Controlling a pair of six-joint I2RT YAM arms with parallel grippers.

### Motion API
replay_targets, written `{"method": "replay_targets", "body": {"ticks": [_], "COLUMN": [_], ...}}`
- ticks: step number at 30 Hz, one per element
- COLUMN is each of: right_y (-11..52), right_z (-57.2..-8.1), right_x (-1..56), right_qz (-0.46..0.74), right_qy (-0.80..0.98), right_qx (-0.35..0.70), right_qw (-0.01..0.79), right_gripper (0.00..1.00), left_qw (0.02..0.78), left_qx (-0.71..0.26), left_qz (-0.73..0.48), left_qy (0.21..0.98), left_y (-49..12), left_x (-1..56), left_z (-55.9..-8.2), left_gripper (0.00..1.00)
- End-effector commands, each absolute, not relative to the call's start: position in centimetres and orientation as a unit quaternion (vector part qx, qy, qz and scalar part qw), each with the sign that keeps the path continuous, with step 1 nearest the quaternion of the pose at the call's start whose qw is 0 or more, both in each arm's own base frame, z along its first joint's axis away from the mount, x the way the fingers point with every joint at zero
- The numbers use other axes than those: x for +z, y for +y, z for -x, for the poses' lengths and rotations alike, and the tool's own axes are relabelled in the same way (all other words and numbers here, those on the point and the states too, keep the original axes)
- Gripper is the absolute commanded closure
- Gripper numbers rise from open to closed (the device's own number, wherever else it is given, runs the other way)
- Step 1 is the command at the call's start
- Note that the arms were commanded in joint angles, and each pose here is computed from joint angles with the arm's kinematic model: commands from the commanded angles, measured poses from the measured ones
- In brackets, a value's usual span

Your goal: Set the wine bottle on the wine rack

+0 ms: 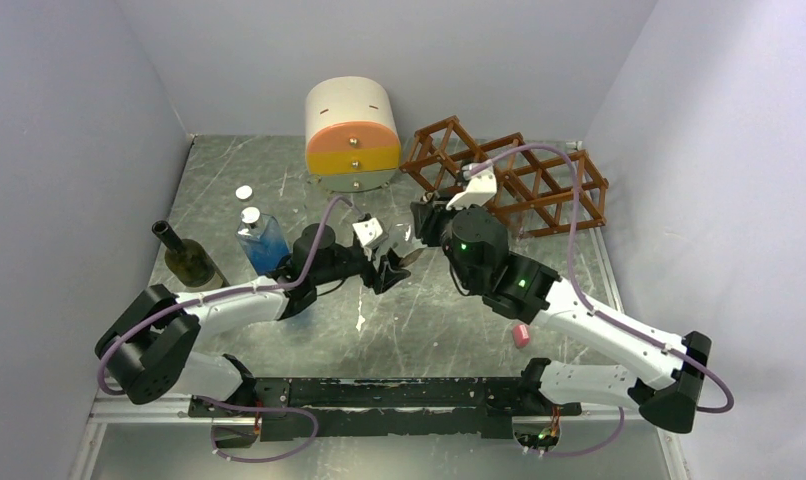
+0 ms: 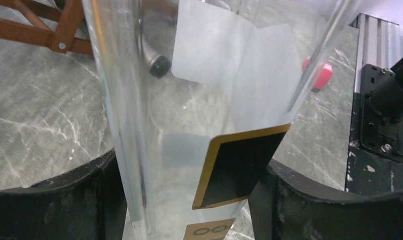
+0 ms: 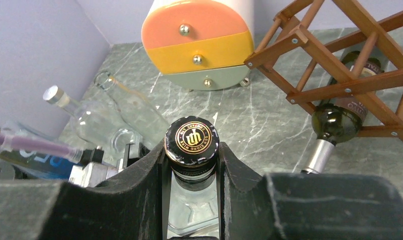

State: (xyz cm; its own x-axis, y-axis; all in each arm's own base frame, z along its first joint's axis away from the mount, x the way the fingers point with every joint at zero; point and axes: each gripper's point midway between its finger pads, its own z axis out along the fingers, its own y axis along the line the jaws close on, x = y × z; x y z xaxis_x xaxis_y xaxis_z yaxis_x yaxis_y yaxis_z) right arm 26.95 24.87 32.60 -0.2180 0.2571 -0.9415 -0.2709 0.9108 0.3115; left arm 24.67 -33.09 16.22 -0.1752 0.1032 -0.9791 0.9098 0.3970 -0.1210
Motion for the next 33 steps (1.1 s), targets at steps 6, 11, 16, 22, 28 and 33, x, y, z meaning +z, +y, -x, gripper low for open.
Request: {"method": "replay_targets", "body": {"ticks": [6,11,16,22,28,33], "right_y": [23.2,22.8,21.9,20.1,18.1,18.0], "right_z": [-25.8,-24.3,-22.0,-18.8,-17.9,-17.5], "right_x": [38.6,38.2,39.3,41.4,43.2,44.0], "right_qz": [-0.068,-0.016,0.045,0.099,0.099,0.106], "right_qy": [0.697,0.714,0.718,0.711,0.706,0.701], "right_qx": [0.296,0.290,0.300,0.326,0.321,0.325], "right_qw": [0.650,0.637,0.627,0.615,0.624,0.626], "right_gripper": [0.71,0.37,0.34,0.34,0.34,0.34], "left_qw": [0.606,0.651,0.693,0.739,0.774,0.786], "left_qx": [-0.376,-0.322,-0.242,-0.148,-0.055,0.004], "left_qz": [-0.416,-0.440,-0.482,-0.518,-0.534,-0.552], "left_qy": [0.564,0.528,0.479,0.405,0.335,0.279], "left_y": [-34.1,-33.7,-33.1,-32.5,-31.9,-31.7], "left_x": [21.9,24.4,27.4,32.3,36.5,39.2], "left_z": [-25.8,-27.0,-28.2,-29.1,-29.7,-29.4], "left_gripper": [0.92,0.93,0.93,0.93,0.93,0.93]}}
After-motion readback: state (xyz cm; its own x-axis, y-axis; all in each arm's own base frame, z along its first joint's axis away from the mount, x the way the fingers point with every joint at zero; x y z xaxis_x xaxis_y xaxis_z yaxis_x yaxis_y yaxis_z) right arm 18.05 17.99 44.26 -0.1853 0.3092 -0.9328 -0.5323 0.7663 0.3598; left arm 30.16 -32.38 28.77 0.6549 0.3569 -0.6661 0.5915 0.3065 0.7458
